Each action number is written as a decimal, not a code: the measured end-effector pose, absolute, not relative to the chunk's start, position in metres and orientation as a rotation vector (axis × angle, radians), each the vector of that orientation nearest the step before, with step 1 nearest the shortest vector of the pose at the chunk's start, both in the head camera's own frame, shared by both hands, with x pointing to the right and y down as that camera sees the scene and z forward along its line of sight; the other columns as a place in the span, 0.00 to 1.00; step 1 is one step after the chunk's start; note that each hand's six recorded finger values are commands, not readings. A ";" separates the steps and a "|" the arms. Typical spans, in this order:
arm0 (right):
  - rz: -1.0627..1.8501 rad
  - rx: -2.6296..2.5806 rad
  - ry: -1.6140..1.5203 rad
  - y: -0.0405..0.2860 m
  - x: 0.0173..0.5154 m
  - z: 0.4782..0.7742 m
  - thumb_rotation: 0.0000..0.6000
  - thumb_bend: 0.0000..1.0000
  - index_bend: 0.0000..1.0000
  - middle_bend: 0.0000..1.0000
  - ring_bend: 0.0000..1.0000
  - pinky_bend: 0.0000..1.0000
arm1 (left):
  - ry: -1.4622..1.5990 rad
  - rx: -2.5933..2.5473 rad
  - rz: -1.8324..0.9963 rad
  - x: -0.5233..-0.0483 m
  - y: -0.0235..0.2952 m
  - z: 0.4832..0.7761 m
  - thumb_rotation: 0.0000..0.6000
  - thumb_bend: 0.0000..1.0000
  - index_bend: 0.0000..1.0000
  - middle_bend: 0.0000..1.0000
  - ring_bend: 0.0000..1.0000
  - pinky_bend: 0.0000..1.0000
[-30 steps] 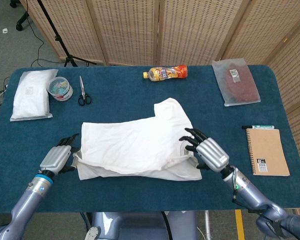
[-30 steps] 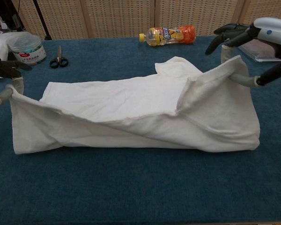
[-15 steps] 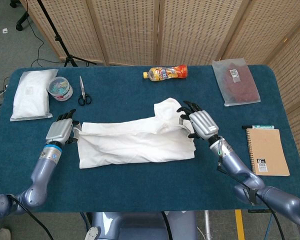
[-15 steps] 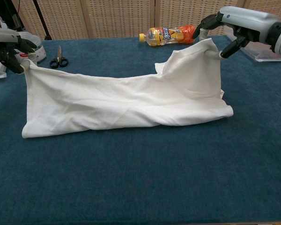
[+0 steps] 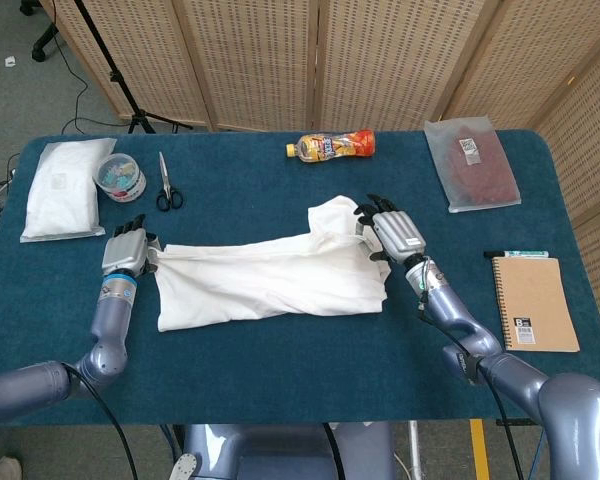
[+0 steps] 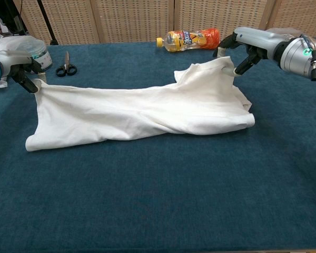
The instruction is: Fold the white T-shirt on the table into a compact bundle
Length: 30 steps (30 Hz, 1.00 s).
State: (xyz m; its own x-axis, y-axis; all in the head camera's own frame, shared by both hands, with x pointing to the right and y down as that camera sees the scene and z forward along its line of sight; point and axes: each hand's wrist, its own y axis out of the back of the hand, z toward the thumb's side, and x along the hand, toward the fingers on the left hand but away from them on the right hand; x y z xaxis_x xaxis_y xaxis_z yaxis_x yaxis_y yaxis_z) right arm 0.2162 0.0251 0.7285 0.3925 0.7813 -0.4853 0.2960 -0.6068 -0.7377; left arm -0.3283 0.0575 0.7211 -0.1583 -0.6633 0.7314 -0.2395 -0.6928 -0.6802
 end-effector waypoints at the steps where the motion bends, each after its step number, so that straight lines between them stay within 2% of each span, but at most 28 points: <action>1: 1.166 -2.103 -0.916 0.025 0.215 0.732 1.00 0.78 0.68 0.26 0.04 0.10 | 1.029 -1.792 -1.925 -0.328 0.057 0.725 1.00 0.63 0.76 0.00 0.00 0.00; 3: 1.181 -2.100 -0.912 0.024 0.215 0.737 1.00 0.78 0.68 0.26 0.04 0.10 | 1.035 -1.782 -1.928 -0.327 0.056 0.730 1.00 0.62 0.74 0.00 0.00 0.00; 5: 1.200 -2.095 -0.907 0.023 0.214 0.743 1.00 0.78 0.68 0.26 0.04 0.10 | 1.036 -1.767 -1.930 -0.326 0.056 0.736 1.00 0.57 0.63 0.00 0.00 0.00; 7: 1.217 -2.088 -0.905 0.020 0.213 0.748 1.00 0.78 0.68 0.26 0.04 0.10 | 1.032 -1.747 -1.937 -0.326 0.055 0.743 1.00 0.47 0.33 0.00 0.00 0.00; 9: 1.226 -2.081 -0.906 0.017 0.212 0.751 1.00 0.78 0.68 0.26 0.04 0.10 | 1.025 -1.744 -1.940 -0.323 0.055 0.748 1.00 0.40 0.09 0.00 0.00 0.00; 10: 1.230 -2.077 -0.907 0.015 0.211 0.752 1.00 0.78 0.68 0.26 0.04 0.10 | 1.023 -1.753 -1.935 -0.320 0.055 0.751 1.00 0.37 0.01 0.00 0.00 0.00; 18: 1.213 -2.053 -0.922 -0.002 0.206 0.748 1.00 0.78 0.68 0.26 0.04 0.10 | 1.136 -1.821 -1.772 -0.311 0.046 0.735 1.00 0.30 0.00 0.00 0.00 0.00; 25: 1.215 -2.023 -0.969 -0.021 0.203 0.740 1.00 0.78 0.68 0.26 0.04 0.10 | 1.238 -1.880 -1.579 -0.310 0.038 0.692 1.00 0.30 0.00 0.00 0.00 0.00; 30: 1.243 -1.998 -1.005 -0.033 0.203 0.739 1.00 0.78 0.68 0.26 0.04 0.10 | 1.265 -1.854 -1.539 -0.323 0.034 0.665 1.00 0.30 0.00 0.00 0.00 0.00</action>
State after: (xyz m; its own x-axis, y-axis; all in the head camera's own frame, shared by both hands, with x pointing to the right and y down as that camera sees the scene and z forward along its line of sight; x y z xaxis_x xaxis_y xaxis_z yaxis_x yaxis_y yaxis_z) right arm 0.2029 -0.0329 0.7391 0.2839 0.8300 -0.4802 0.2952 -0.5521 -0.7797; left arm -0.3234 0.0337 0.6645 -0.0251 -0.8366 0.5472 -0.3747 -0.4996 -0.7810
